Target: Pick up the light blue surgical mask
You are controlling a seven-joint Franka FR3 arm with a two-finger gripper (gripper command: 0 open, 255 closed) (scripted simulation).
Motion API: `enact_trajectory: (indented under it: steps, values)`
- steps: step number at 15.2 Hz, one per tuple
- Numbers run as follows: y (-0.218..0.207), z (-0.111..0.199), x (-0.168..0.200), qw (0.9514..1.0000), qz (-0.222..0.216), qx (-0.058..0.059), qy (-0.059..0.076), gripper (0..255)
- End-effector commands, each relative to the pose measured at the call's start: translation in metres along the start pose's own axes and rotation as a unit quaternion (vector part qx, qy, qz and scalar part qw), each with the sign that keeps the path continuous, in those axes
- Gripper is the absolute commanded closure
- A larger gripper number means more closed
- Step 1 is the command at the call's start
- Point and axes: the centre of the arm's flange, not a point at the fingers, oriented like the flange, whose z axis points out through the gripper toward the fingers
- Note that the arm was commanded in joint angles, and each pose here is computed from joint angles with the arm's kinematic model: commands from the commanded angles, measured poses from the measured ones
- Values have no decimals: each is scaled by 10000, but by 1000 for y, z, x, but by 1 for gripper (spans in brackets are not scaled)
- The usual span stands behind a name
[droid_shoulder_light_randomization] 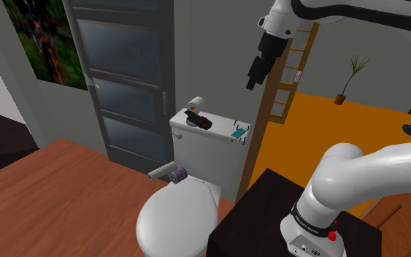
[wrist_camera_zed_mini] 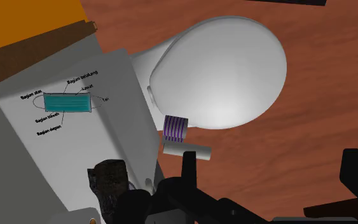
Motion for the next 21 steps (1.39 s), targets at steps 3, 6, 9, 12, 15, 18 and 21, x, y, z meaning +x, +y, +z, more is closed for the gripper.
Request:
enact_trajectory:
  steps: [3,6,9,12,15,18,21]
  values:
    - [14,20,11,9999,103,-42,-62,0]
    - [35,49,28,9995,258,-106,-156,0]
    - [57,78,42,9987,413,-169,-249,0]
    - [80,108,56,9975,567,-233,-342,0]
    - [104,137,68,9960,721,-296,-435,0]
    - [129,166,79,9941,875,-359,-528,0]
    - [154,195,89,9919,1029,-422,-621,0]
